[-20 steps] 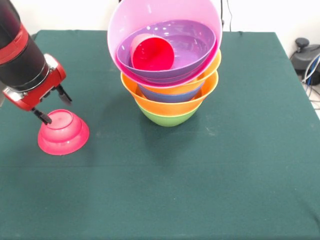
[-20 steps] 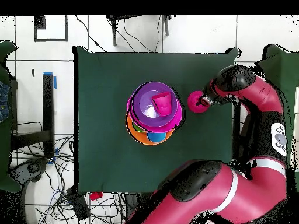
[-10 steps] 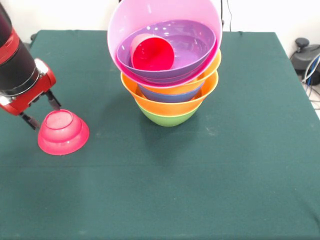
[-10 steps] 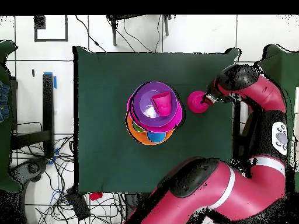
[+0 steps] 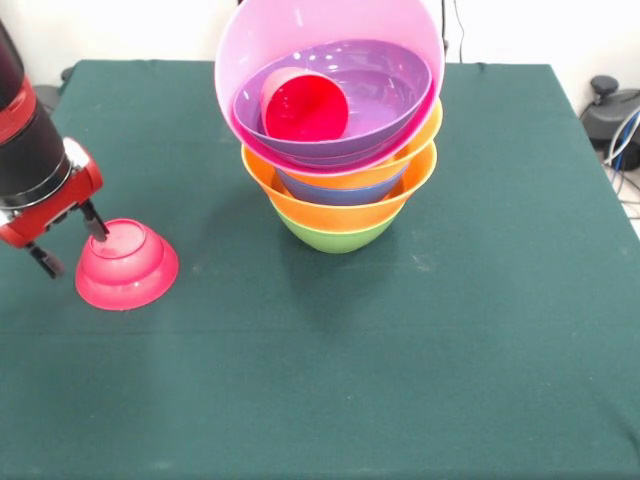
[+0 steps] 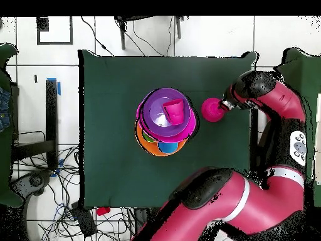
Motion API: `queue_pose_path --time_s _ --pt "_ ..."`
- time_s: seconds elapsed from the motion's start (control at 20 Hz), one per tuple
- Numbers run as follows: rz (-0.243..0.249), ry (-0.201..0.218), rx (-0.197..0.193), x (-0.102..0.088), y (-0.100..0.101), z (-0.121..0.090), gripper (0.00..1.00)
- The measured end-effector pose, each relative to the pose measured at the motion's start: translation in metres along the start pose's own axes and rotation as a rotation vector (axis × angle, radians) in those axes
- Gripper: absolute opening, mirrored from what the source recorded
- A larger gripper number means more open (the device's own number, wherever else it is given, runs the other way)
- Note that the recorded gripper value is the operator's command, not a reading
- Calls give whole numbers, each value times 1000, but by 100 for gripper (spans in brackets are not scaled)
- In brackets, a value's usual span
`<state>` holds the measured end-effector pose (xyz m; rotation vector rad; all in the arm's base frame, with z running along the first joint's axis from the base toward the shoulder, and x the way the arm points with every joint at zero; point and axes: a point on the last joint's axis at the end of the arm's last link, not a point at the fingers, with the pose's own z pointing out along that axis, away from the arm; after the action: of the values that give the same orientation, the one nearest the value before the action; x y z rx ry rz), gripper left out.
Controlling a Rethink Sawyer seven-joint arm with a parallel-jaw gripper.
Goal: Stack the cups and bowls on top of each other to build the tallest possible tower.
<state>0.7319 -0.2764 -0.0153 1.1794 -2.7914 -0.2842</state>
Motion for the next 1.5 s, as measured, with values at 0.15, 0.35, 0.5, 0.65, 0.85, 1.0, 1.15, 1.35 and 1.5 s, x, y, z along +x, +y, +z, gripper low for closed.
queue_pose_path --time_s 0.15,0.35,0.5,0.65,0.85,1.0,1.15,1.35,1.5 --pt "-1 -2 14 -1 -1 1 100" --pt "-2 -4 28 -2 -3 2 100" --pt "-3 -4 31 -3 -3 3 100" --pt "-3 -4 30 -3 -3 5 100" --pt "-2 -5 31 -3 -3 5 100" --pt "-1 -8 35 -3 -3 5 100" --pt "0 -10 39 -3 -3 5 100" --pt "0 -12 46 -3 -2 5 100" --pt "1 -15 55 -3 -1 5 100"
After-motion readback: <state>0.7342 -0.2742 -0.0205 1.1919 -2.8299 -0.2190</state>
